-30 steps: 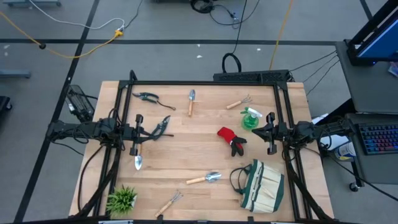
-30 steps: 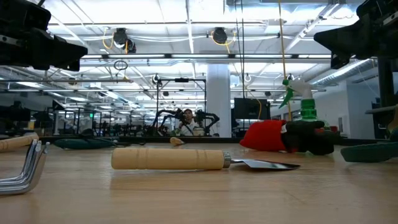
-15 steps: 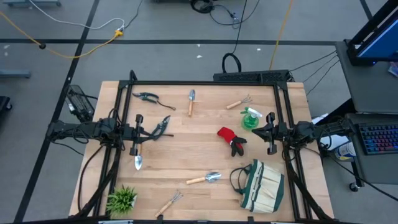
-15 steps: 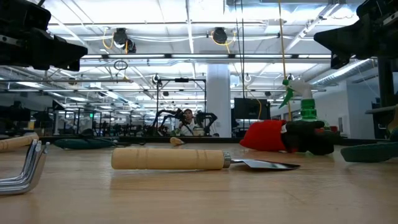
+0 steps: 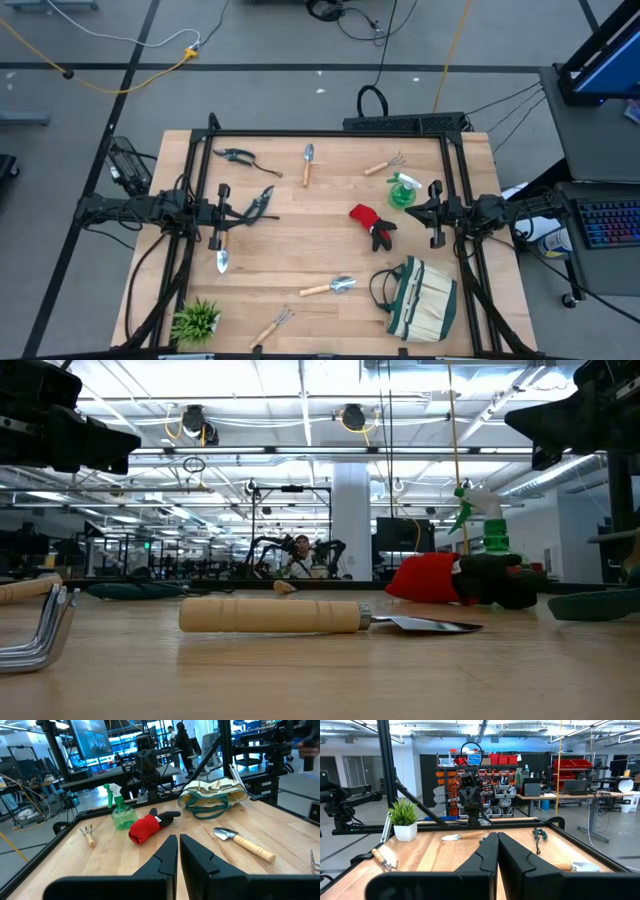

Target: Pick & Place Garden tools in Gardening bag

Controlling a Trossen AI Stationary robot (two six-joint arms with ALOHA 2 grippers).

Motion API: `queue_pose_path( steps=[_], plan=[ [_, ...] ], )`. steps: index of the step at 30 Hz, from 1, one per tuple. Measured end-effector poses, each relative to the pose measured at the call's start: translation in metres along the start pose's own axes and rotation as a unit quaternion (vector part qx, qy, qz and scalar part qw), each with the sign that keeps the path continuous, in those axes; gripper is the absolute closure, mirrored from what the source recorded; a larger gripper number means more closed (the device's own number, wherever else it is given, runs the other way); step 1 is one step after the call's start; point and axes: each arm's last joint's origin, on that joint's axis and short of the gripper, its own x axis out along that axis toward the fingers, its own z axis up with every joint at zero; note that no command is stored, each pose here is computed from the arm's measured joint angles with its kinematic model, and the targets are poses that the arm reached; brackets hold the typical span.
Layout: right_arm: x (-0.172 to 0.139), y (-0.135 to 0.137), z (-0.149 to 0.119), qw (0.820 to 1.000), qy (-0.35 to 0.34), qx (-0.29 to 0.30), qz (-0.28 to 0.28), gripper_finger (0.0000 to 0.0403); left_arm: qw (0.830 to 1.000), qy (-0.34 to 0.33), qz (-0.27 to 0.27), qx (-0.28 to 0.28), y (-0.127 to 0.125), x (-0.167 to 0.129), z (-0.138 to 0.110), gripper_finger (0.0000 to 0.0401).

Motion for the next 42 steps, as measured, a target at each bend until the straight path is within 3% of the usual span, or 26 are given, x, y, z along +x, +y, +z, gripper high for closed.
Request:
queue_pose_path(
  steps=[6, 12, 17, 20, 24, 35, 42],
  plan=[
    [0.0, 0.0, 0.001, 1.0, -0.003, -0.006, -0.001, 0.0399, 1.0, 0.0, 0.0, 0.0, 0.0, 0.0, 0.0, 0.0375],
    [0.0, 0.0, 0.01, 0.996, -0.049, -0.079, -0.007, 0.0399, 1.0, 0.0, 0.0, 0.0, 0.0, 0.0, 0.0, 0.0375],
    [-0.001, 0.0, 0.018, 0.995, -0.093, -0.025, 0.0, 0.0398, 1.0, 0.0, 0.0, 0.0, 0.0, 0.0, 0.0, 0.0375],
    [-0.001, 0.003, 0.018, 0.994, -0.094, -0.027, 0.05, 0.0387, 1.0, -0.001, 0.0, 0.0, 0.0, 0.0, 0.0, 0.0375],
    [0.0, 0.005, 0.021, 0.99, -0.108, -0.013, 0.086, 0.0354, 1.0, -0.017, 0.007, 0.001, 0.001, 0.0, 0.003, 0.0375],
    [0.01, 0.009, 0.017, 0.991, -0.086, 0.026, 0.099, 0.0249, 1.0, -0.02, 0.008, 0.0, 0.001, 0.0, 0.004, 0.0375],
    [0.021, 0.016, 0.014, 0.982, -0.068, 0.058, 0.169, 0.0246, 1.0, -0.02, 0.008, 0.0, 0.001, 0.0, 0.004, 0.0375]
  ],
)
